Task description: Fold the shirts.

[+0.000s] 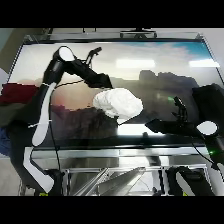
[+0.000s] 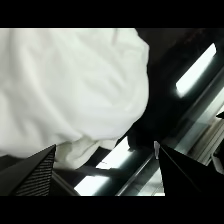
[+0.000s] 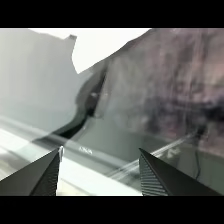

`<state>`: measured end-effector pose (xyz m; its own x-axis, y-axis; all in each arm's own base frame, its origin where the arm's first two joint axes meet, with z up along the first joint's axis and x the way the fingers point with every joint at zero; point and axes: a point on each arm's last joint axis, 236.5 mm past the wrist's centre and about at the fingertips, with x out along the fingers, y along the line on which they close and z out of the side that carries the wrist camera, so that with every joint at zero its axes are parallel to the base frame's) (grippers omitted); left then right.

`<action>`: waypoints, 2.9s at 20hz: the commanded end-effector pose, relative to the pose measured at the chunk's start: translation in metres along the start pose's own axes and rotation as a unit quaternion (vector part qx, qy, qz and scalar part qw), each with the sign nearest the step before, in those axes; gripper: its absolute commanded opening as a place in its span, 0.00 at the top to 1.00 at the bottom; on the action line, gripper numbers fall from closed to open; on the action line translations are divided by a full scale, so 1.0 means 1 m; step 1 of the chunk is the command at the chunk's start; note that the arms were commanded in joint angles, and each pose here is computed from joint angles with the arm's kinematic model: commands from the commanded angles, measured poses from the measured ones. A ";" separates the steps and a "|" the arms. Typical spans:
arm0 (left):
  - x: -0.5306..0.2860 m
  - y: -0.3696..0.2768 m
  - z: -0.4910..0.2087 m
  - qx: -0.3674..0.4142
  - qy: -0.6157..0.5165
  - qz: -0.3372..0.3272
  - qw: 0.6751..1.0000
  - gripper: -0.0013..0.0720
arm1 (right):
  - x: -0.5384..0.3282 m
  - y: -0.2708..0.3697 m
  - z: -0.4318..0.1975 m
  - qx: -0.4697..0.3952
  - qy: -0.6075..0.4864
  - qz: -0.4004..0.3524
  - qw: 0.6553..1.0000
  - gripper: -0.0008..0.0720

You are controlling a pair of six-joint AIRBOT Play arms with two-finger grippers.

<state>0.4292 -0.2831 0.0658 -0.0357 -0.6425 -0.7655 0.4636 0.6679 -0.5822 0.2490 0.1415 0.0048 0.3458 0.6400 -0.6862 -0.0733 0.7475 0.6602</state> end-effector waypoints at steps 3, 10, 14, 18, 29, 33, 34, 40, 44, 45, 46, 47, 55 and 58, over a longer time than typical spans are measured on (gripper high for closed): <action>-0.001 0.058 -0.067 -0.096 0.047 0.010 0.994 0.01 | 0.042 -0.029 0.032 0.015 -0.021 0.002 1.000 0.28; 0.108 0.046 -0.077 -0.115 -0.003 -0.030 0.993 0.04 | 0.113 -0.056 0.032 0.054 0.062 0.022 0.996 0.40; 0.140 0.035 -0.079 -0.091 0.040 -0.040 0.994 0.04 | 0.142 -0.047 0.032 0.049 0.091 0.032 0.994 0.40; 0.148 0.028 -0.082 -0.083 0.074 -0.057 0.992 0.56 | 0.161 -0.025 0.039 0.044 0.095 0.054 0.993 0.40; 0.103 -0.006 -0.080 -0.034 0.114 -0.093 0.989 0.66 | 0.155 -0.008 0.058 0.039 0.081 0.076 0.993 0.97; 0.102 0.022 -0.108 -0.027 0.172 -0.045 0.984 0.58 | 0.155 -0.008 0.058 0.039 0.081 0.076 0.993 0.97; 0.105 0.032 -0.114 -0.032 0.184 -0.028 0.982 0.58 | 0.155 -0.008 0.058 0.039 0.081 0.076 0.993 0.97; 0.098 0.053 -0.107 -0.033 0.169 0.007 0.985 0.58 | 0.154 -0.005 0.055 0.039 0.089 0.082 0.992 0.97; 0.066 0.071 -0.096 -0.032 0.136 0.042 0.989 0.58 | 0.154 -0.005 0.055 0.039 0.088 0.082 0.992 0.97; 0.064 0.074 -0.091 -0.034 0.118 0.047 0.991 0.58 | 0.154 -0.005 0.055 0.039 0.088 0.082 0.992 0.97; 0.066 0.077 -0.087 -0.035 0.101 0.053 0.993 0.58 | 0.154 -0.005 0.055 0.039 0.088 0.082 0.992 0.97; 0.073 0.078 -0.087 -0.039 0.089 0.056 0.994 0.58 | 0.154 -0.005 0.055 0.039 0.088 0.082 0.992 0.97; 0.130 0.050 -0.094 -0.007 0.068 0.033 0.997 0.58 | 0.154 -0.005 0.054 0.039 0.089 0.083 0.992 0.97; 0.135 0.036 -0.088 -0.017 0.055 0.010 0.998 0.58 | 0.154 -0.004 0.054 0.039 0.089 0.083 0.992 0.97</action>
<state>0.3614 -0.2957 -0.0865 -0.1482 -0.5418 -0.8273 0.4423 0.7119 -0.5455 0.3535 0.2268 -0.0876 0.1641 0.7784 -0.6060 -0.0397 0.6190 0.7844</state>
